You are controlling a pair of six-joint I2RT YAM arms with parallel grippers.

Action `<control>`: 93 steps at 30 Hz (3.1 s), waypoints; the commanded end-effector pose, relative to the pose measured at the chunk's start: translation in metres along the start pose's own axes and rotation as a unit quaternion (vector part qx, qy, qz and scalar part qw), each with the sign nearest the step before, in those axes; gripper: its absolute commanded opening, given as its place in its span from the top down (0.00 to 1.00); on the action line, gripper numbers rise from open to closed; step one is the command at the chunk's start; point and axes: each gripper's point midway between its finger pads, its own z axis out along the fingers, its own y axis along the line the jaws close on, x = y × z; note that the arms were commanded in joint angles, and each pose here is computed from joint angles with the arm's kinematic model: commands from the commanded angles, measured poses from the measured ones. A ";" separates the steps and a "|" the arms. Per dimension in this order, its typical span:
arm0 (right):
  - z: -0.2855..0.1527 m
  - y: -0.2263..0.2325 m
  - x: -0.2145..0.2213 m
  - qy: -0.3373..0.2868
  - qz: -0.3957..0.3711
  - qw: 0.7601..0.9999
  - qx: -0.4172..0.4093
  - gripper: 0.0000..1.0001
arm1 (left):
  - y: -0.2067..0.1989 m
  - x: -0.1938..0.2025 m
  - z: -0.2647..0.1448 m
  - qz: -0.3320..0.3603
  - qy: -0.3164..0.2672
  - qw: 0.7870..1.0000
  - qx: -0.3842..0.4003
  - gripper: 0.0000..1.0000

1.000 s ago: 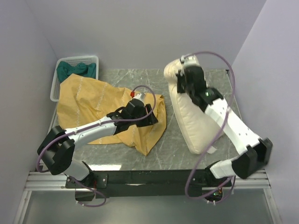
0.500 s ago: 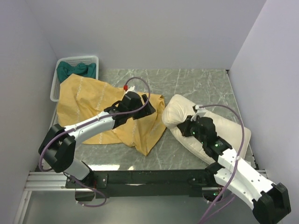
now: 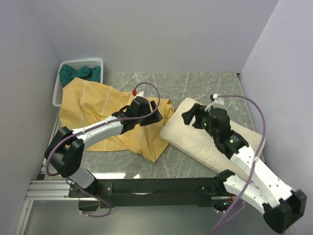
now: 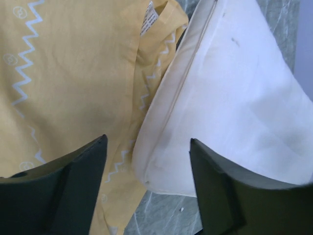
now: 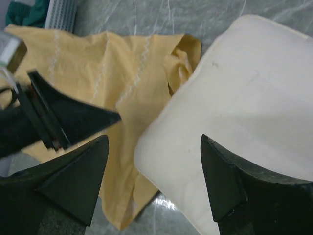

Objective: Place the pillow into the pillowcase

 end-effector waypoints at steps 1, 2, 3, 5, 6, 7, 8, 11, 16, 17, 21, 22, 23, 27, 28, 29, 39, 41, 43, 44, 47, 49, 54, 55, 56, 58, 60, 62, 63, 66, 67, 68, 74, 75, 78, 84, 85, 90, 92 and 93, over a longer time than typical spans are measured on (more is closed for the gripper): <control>0.025 0.000 -0.022 0.007 0.006 0.998 0.068 0.17 | -0.004 -0.006 -0.012 0.013 -0.014 1.000 0.010 0.31; 0.041 -0.007 -0.012 0.028 0.003 0.995 0.094 0.17 | -0.001 -0.003 -0.012 0.014 -0.012 1.000 0.008 0.33; 0.047 -0.005 -0.023 0.020 0.009 0.994 0.107 0.16 | 0.000 -0.002 -0.014 0.014 -0.012 1.000 0.009 0.35; 0.069 -0.020 -0.017 0.035 0.004 0.986 0.161 0.16 | 0.004 -0.001 -0.015 0.013 -0.013 1.000 0.005 0.38; 0.075 -0.017 -0.024 0.034 0.008 0.985 0.169 0.16 | 0.003 -0.002 -0.018 0.013 -0.016 1.000 0.007 0.38; 0.081 -0.017 -0.023 0.040 0.008 0.984 0.175 0.17 | 0.004 -0.001 -0.019 0.014 -0.016 1.000 0.007 0.39; 0.093 -0.025 -0.012 0.058 0.004 0.979 0.197 0.19 | 0.006 -0.001 -0.021 0.014 -0.017 1.000 0.004 0.38; 0.110 -0.039 0.004 0.079 0.008 0.967 0.242 0.21 | 0.011 -0.003 -0.027 0.013 -0.025 1.000 -0.006 0.36; 0.133 -0.055 0.033 0.110 0.012 0.956 0.270 0.16 | 0.023 -0.003 -0.026 0.007 -0.031 0.999 -0.034 0.32; 0.140 -0.063 0.047 0.126 0.004 0.951 0.283 0.15 | 0.021 -0.006 -0.025 0.006 -0.032 0.999 -0.037 0.32; 0.155 -0.078 0.075 0.157 -0.001 0.949 0.274 0.41 | 0.027 -0.007 -0.017 0.016 -0.030 0.998 -0.057 0.31; 0.156 -0.081 0.080 0.163 0.000 0.950 0.267 0.48 | 0.028 -0.007 -0.016 0.018 -0.031 0.997 -0.062 0.31; 0.155 -0.082 0.081 0.163 0.001 0.952 0.260 0.60 | 0.028 -0.010 -0.015 0.026 -0.032 0.997 -0.067 0.31; 0.141 -0.093 0.076 0.155 0.010 0.960 0.235 1.00 | 0.034 0.000 0.001 0.054 -0.006 0.995 -0.081 0.31; 0.136 -0.088 0.073 0.155 0.012 0.964 0.217 1.00 | 0.035 0.004 0.005 0.061 0.003 0.995 -0.082 0.30; 0.129 -0.077 0.055 0.133 0.013 0.971 0.196 1.00 | 0.031 0.002 0.008 0.073 0.007 0.994 -0.078 0.31; 0.065 -0.076 -0.046 0.027 -0.007 0.983 0.179 1.00 | 0.035 0.024 0.046 0.158 0.063 0.977 -0.128 0.31; 0.059 -0.075 -0.060 0.011 -0.003 0.985 0.175 1.00 | 0.031 0.028 0.048 0.177 0.066 0.973 -0.134 0.32; 0.054 -0.073 -0.065 0.005 -0.001 0.986 0.167 1.00 | 0.034 0.030 0.053 0.186 0.067 0.969 -0.145 0.31; 0.054 -0.071 -0.068 0.002 0.000 0.987 0.163 1.00 | 0.034 0.031 0.054 0.190 0.068 0.969 -0.145 0.31; 0.051 -0.065 -0.069 -0.001 0.007 0.989 0.148 1.00 | 0.041 0.034 0.062 0.206 0.073 0.962 -0.164 0.31; 0.049 -0.060 -0.071 -0.006 0.009 0.990 0.138 1.00 | 0.042 0.032 0.066 0.217 0.070 0.958 -0.173 0.31; 0.043 -0.057 -0.074 -0.013 0.010 0.991 0.131 1.00 | 0.055 0.028 0.070 0.233 0.056 0.945 -0.220 0.33; 0.042 -0.056 -0.072 -0.011 0.011 0.992 0.127 1.00 | 0.057 0.027 0.069 0.231 0.050 0.945 -0.226 0.34; 0.042 -0.056 -0.070 -0.009 0.011 0.992 0.125 1.00 | 0.056 0.022 0.067 0.230 0.041 0.945 -0.230 0.35; 0.040 -0.055 -0.071 -0.014 0.012 0.992 0.122 1.00 | 0.056 0.018 0.065 0.232 0.035 0.944 -0.233 0.37; 0.039 -0.056 -0.069 -0.013 0.012 0.992 0.122 1.00 | 0.058 0.016 0.064 0.235 0.032 0.941 -0.242 0.41; 0.039 -0.056 -0.068 -0.013 0.011 0.992 0.122 1.00 | 0.056 0.013 0.062 0.235 0.029 0.941 -0.241 0.48; 0.039 -0.057 -0.067 -0.012 0.011 0.992 0.123 1.00 | 0.055 0.013 0.062 0.234 0.028 0.943 -0.237 0.50; 0.038 -0.056 -0.065 -0.010 0.007 0.993 0.118 1.00 | 0.052 0.012 0.058 0.230 0.027 0.945 -0.232 0.59; 0.038 -0.058 -0.062 -0.007 0.006 0.993 0.118 1.00 | 0.051 0.011 0.057 0.230 0.026 0.945 -0.230 0.66; 0.038 -0.057 -0.062 -0.009 0.003 0.993 0.114 1.00 | 0.048 0.010 0.055 0.229 0.024 0.946 -0.226 0.70; 0.031 -0.021 -0.056 -0.017 -0.024 1.000 0.003 1.00 | 0.036 -0.003 0.037 0.213 0.015 0.957 -0.198 0.90; 0.030 -0.010 -0.051 -0.007 -0.028 0.999 -0.031 1.00 | 0.037 -0.003 0.034 0.205 0.017 0.959 -0.193 0.91; 0.027 0.015 -0.034 0.008 -0.056 0.995 -0.086 1.00 | 0.032 -0.012 0.023 0.171 0.020 0.973 -0.150 0.94; 0.033 0.053 0.015 0.061 -0.114 0.982 -0.134 1.00 | 0.026 -0.034 0.010 0.120 0.026 0.989 -0.080 0.95; 0.033 0.058 0.017 0.060 -0.118 0.981 -0.143 1.00 | 0.026 -0.035 0.009 0.119 0.027 0.990 -0.076 0.94; 0.033 0.082 0.040 0.087 -0.161 0.968 -0.170 1.00 | 0.023 -0.040 0.008 0.104 0.033 0.993 -0.051 0.93; 0.033 0.088 0.055 0.107 -0.181 0.961 -0.177 1.00 | 0.020 -0.042 0.008 0.106 0.035 0.993 -0.045 0.93; 0.034 0.091 0.057 0.111 -0.187 0.960 -0.179 1.00 | 0.019 -0.042 0.008 0.108 0.035 0.993 -0.044 0.93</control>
